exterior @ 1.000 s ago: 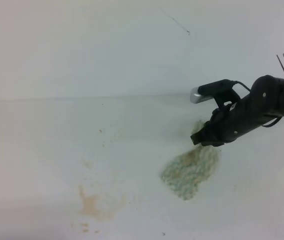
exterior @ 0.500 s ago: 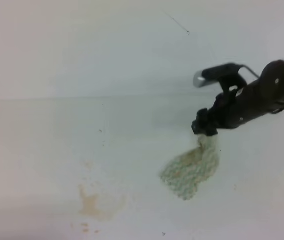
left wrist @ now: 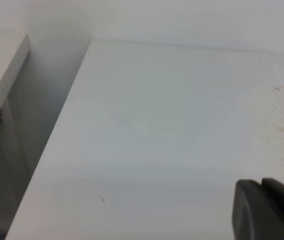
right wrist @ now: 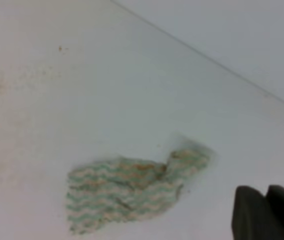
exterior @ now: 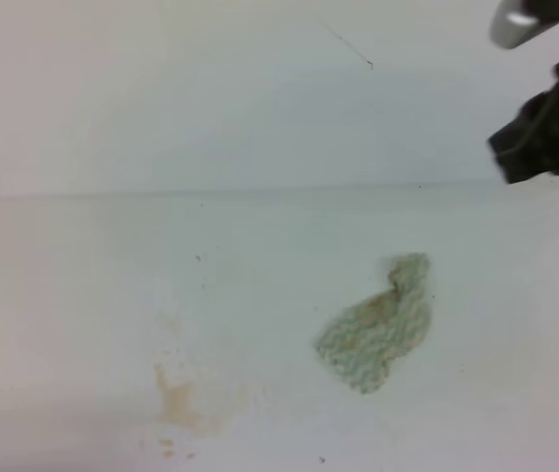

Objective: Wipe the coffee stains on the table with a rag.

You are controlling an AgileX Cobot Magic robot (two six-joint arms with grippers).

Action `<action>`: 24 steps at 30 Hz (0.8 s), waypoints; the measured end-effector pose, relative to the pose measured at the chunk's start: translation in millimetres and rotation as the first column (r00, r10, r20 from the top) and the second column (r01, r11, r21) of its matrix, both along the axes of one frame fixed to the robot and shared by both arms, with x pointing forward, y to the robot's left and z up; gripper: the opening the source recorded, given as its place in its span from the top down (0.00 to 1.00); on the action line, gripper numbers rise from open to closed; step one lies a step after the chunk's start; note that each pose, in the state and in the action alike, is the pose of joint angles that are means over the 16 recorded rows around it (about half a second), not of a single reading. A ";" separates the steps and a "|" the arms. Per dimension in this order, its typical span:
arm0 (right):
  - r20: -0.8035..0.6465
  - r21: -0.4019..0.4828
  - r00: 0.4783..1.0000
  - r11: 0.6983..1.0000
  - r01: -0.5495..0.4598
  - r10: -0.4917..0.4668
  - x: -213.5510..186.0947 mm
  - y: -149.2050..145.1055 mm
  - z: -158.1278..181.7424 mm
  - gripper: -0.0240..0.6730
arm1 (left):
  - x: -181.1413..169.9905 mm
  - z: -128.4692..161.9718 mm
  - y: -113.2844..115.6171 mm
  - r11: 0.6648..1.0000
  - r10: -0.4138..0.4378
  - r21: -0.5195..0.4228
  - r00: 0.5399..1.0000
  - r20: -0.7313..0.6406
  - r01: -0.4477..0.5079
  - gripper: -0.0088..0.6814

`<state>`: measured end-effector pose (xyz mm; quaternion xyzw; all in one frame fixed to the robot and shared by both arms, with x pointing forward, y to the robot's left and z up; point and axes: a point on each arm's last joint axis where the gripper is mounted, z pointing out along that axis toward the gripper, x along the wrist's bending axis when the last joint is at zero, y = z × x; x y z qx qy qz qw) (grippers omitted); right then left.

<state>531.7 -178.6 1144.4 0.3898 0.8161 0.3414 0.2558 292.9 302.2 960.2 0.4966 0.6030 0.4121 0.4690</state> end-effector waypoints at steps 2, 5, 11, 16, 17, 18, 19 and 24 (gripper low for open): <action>0.020 -0.010 1.000 1.000 0.010 -0.010 -19.0 -9.0 9.3 0.89 | 0.0 0.0 0.0 1.000 0.000 0.000 1.000 0.000 0.000 0.99; 0.057 -0.006 0.998 0.999 0.036 -0.036 -47.7 -22.4 15.2 0.96 | 0.0 0.0 0.0 1.000 0.000 0.000 1.000 0.000 0.000 0.99; 0.147 0.059 0.985 0.995 0.081 -0.089 -102.9 -45.9 -3.3 0.95 | 0.0 0.0 0.0 1.000 0.000 0.000 1.000 0.000 0.000 0.99; 0.229 0.125 0.965 0.987 0.097 -0.124 -135.5 -59.3 -42.0 0.96 | 0.0 0.0 0.0 1.000 0.000 0.000 1.000 0.000 0.000 0.99; 0.246 0.139 0.960 0.985 0.098 -0.130 -140.1 -61.2 -49.9 0.96 | 0.0 0.0 0.0 1.000 0.000 0.000 1.000 0.000 0.000 0.99; 0.260 0.151 0.956 0.984 0.098 -0.135 -144.3 -62.9 -57.8 0.96 | 0.0 0.0 0.0 1.000 0.000 0.000 1.000 0.000 0.000 0.99; 0.274 0.162 0.952 0.982 0.097 -0.140 -147.9 -64.3 -65.1 0.96 | 0.0 0.0 0.0 1.000 0.000 0.000 1.000 0.000 0.000 0.99; 0.321 0.197 0.934 0.976 0.095 -0.155 -159.0 -68.9 -92.5 0.96 | 0.0 0.0 0.0 1.000 0.000 0.000 1.000 0.000 0.000 0.99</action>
